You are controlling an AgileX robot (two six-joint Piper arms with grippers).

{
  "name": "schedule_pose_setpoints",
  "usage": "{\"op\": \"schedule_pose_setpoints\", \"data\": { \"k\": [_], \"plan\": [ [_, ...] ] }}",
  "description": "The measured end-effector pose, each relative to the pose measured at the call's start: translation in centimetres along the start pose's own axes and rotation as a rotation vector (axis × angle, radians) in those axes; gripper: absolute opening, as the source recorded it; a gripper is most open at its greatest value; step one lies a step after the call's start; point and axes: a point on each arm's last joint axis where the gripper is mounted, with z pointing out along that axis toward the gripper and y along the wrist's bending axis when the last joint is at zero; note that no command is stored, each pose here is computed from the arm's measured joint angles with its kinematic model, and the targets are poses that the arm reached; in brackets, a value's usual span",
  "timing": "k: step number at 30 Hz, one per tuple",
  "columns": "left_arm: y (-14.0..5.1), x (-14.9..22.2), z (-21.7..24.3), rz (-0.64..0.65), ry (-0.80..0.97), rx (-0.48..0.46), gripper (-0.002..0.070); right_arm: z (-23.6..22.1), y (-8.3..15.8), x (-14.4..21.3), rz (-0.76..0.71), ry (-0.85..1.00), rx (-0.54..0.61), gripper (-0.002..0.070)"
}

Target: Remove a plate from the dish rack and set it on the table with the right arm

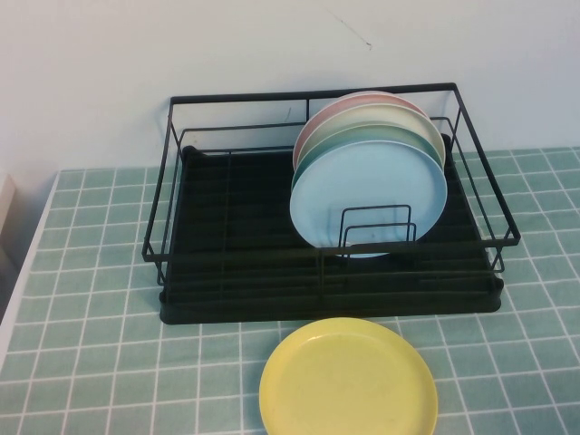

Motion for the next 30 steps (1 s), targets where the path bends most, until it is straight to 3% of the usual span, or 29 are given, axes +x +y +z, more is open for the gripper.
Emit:
{"op": "schedule_pose_setpoints", "data": {
  "k": [30],
  "plan": [
    [0.00,0.00,0.00,0.000,0.000,0.000,-0.0004,-0.02,-0.01,0.01,-0.010,0.006,0.000,-0.0001]
  ]
}}
